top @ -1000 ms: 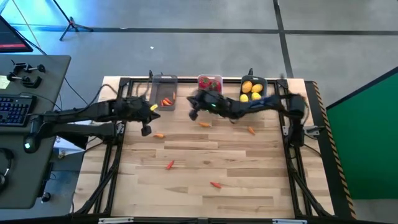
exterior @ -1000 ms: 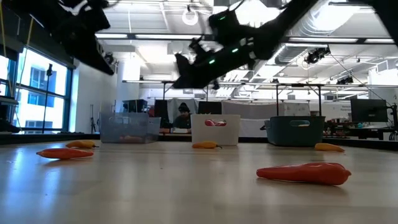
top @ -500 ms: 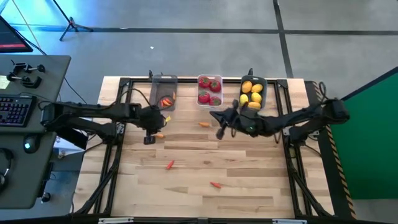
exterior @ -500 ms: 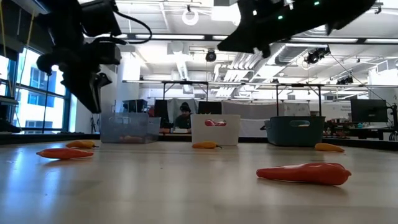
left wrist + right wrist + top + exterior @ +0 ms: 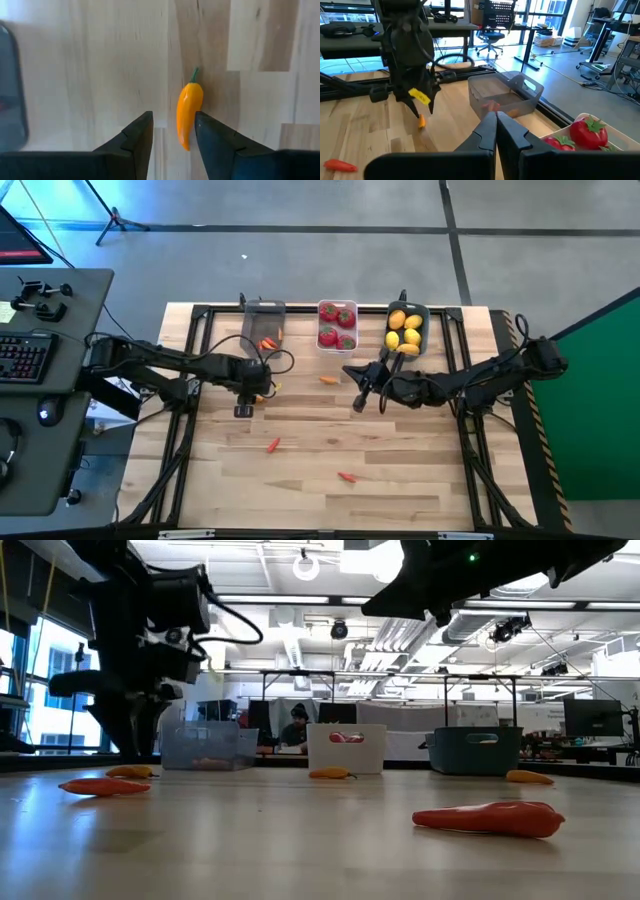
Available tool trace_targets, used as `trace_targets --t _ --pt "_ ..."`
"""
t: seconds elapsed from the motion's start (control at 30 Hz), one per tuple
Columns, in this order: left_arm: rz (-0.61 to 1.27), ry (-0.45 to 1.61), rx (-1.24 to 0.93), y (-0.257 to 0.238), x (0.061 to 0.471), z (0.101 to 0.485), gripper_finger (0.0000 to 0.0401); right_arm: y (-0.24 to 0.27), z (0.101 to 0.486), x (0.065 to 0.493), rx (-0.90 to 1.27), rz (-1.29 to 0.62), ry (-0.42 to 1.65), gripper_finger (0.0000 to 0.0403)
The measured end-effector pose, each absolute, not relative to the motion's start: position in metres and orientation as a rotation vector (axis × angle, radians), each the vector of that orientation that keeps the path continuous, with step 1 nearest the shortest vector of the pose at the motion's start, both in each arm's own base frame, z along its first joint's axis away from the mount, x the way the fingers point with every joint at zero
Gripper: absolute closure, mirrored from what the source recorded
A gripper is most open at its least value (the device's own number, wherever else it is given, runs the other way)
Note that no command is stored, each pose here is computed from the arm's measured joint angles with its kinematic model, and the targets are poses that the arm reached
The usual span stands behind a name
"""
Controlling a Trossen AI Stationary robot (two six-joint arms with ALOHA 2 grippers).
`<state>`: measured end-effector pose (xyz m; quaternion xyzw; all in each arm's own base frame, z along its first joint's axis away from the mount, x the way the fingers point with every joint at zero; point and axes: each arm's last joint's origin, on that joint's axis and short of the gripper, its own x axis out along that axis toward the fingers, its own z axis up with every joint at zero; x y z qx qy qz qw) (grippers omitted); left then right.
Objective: Sort produce into baskets
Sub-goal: Put the orange chili pepper into the black bin
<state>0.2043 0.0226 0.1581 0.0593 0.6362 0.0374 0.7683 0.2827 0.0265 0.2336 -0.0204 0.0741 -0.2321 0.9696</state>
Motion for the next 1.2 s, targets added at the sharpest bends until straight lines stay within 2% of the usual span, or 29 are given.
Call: trace_targets --t 0.27,0.57,0.83,1.03,1.2 --pt "0.062 1.469 0.126 0.023 0.209 0.141 0.0299 0.026 0.233 0.283 -0.045 -0.472 0.152 0.0403" --pt "0.053 1.486 0.146 0.023 0.211 0.141 0.0393 0.026 0.233 0.283 -0.05 -0.471 0.161 0.0403" --pt "0.194 1.372 0.207 0.042 0.231 0.186 0.0399 0.026 0.231 0.282 -0.05 -0.471 0.176 0.0403" --pt "0.396 1.234 0.141 0.091 0.234 0.231 0.04 0.026 0.23 0.282 -0.051 -0.468 0.181 0.0403" --pt "0.483 1.159 0.11 0.13 0.228 0.24 0.04 0.026 0.229 0.282 -0.057 -0.468 0.195 0.0403"
